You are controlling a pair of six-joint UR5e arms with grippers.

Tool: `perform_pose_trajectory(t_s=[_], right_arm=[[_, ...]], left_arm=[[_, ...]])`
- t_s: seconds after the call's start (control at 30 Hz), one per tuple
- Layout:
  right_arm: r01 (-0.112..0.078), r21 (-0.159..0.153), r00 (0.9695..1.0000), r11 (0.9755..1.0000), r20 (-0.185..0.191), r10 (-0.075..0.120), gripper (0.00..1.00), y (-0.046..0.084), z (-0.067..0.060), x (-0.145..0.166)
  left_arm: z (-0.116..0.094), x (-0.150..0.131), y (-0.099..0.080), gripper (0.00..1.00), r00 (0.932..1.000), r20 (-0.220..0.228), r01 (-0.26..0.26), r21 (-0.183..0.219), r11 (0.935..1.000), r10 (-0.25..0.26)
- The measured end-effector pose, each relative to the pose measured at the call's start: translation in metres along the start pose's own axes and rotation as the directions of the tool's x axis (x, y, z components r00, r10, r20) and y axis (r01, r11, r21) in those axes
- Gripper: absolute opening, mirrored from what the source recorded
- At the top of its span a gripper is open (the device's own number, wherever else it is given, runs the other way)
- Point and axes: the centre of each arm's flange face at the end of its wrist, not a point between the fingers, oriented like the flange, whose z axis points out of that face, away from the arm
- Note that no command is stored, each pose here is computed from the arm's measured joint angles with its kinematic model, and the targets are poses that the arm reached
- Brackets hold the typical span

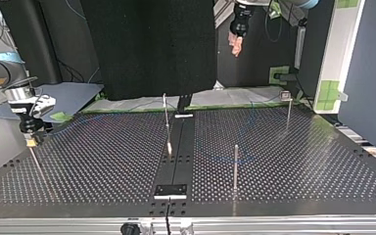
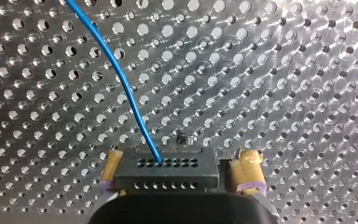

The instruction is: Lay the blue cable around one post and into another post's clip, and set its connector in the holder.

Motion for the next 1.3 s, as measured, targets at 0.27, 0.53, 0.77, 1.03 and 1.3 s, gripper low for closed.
perform_pose_trajectory(t_s=[0.27,0.53,0.77,1.03,1.3], right_arm=[[0.0,0.0,1.0,1.0,0.0,0.0,0.99,0.0,0.0,0.0],[0.0,0.0,1.0,1.0,0.0,0.0,0.99,0.0,0.0,0.0],[0.0,0.0,1.0,1.0,0.0,0.0,0.99,0.0,0.0,0.0],[0.0,0.0,1.0,1.0,0.0,0.0,0.99,0.0,0.0,0.0],[0.0,0.0,1.0,1.0,0.0,0.0,0.99,0.0,0.0,0.0]], left_arm=[[0.019,-0.022,-0.01,1.0,0.9892,0.106,0.097,0.043,0.9944,-0.101],[0.031,-0.036,-0.016,1.0,0.9696,0.187,0.145,0.084,0.9859,-0.158],[0.037,-0.043,-0.019,1.0,0.959,0.25,0.112,0.101,0.9886,-0.134],[0.042,-0.052,-0.02,1.0,0.9393,0.334,0.053,0.08,0.9954,-0.076],[0.04,-0.05,-0.015,1.0,0.943,0.333,-0.008,0.014,0.9999,0.003]])
